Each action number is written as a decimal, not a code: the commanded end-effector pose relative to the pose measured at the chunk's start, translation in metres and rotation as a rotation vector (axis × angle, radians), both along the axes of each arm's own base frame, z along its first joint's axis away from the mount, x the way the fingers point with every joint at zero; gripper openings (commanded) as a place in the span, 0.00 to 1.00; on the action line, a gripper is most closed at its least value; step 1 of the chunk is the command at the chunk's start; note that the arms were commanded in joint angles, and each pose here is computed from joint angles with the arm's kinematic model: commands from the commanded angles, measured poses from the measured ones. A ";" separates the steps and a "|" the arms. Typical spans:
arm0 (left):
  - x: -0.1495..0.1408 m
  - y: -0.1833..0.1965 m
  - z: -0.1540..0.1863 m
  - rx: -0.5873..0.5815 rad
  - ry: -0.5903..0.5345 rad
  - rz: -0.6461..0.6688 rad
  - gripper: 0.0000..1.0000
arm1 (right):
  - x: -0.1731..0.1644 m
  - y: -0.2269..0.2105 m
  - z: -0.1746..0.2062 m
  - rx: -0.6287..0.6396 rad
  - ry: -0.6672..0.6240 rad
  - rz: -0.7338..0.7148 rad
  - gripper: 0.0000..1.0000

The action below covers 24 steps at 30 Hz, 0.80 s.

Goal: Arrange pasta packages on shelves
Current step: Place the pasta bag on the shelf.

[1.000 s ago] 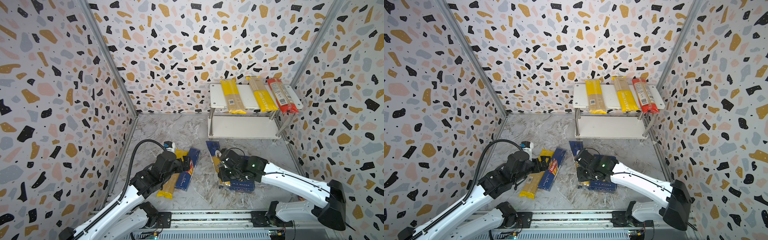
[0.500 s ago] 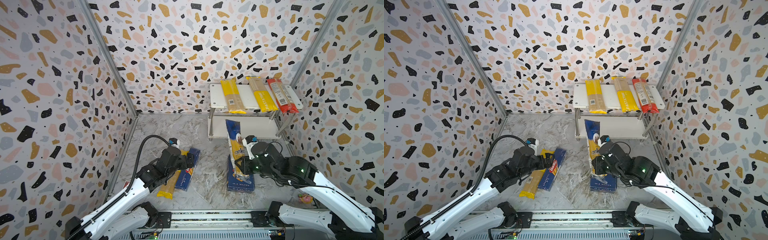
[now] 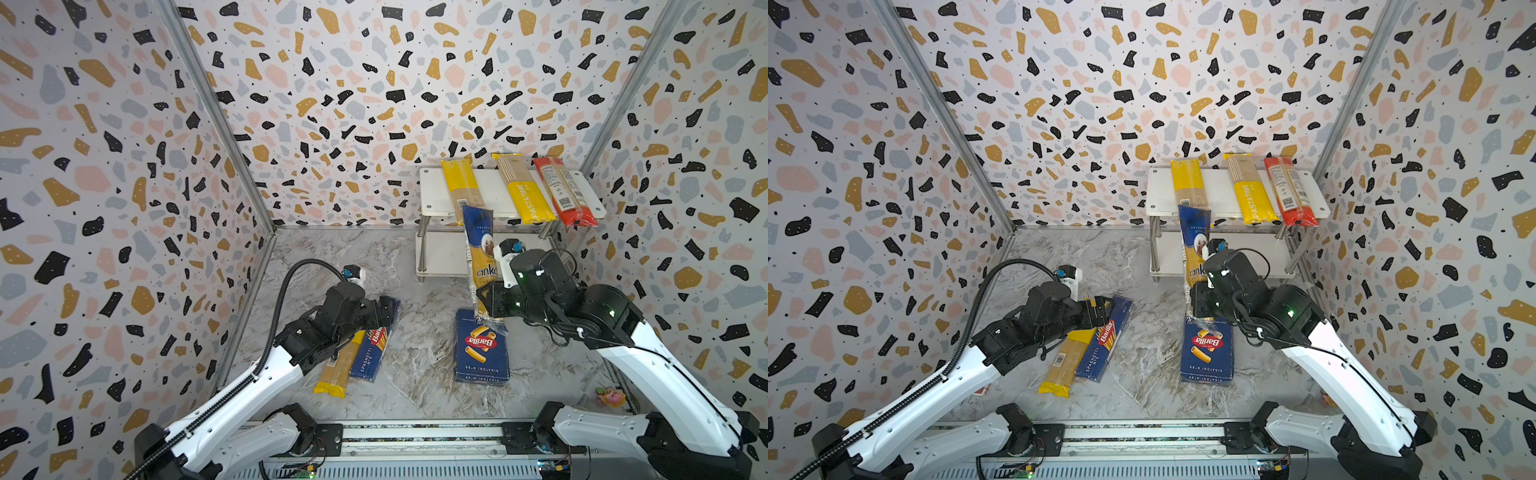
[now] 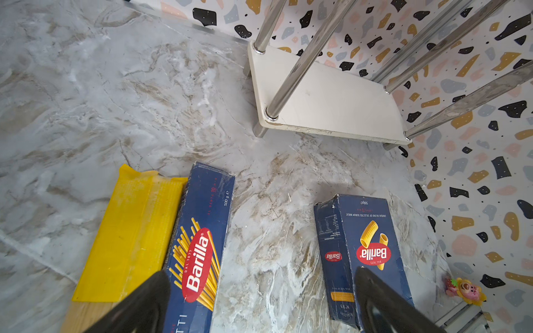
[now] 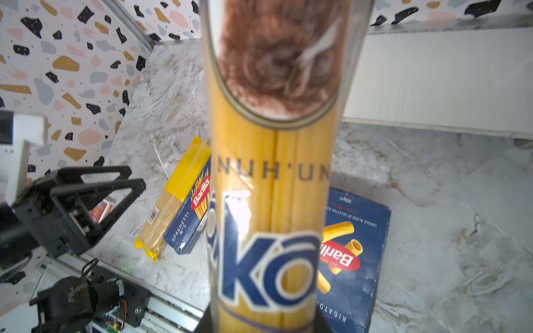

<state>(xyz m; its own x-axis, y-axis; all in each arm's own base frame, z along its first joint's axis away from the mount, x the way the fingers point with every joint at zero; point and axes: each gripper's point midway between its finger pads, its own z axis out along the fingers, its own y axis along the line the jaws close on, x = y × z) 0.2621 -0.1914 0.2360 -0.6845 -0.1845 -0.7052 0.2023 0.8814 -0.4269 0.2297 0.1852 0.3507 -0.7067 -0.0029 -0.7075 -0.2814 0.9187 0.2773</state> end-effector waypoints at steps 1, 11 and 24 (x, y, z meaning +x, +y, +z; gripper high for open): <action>0.006 -0.005 0.022 -0.019 -0.054 -0.022 1.00 | 0.030 -0.003 0.068 0.074 -0.196 -0.018 0.12; 0.010 -0.016 0.029 -0.028 -0.067 -0.064 0.99 | 0.107 -0.022 0.129 0.066 -0.300 -0.098 0.13; 0.014 -0.026 0.011 -0.002 -0.038 -0.100 0.99 | 0.201 -0.059 0.141 0.004 -0.407 -0.182 0.14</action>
<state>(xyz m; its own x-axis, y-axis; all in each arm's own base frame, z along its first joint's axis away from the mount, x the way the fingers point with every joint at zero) 0.2704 -0.2104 0.2327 -0.7012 -0.1147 -0.7037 0.2672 0.8728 -0.4085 0.4240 0.1214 0.4236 -0.5735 0.1059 -0.8123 -0.1163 0.9710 0.2087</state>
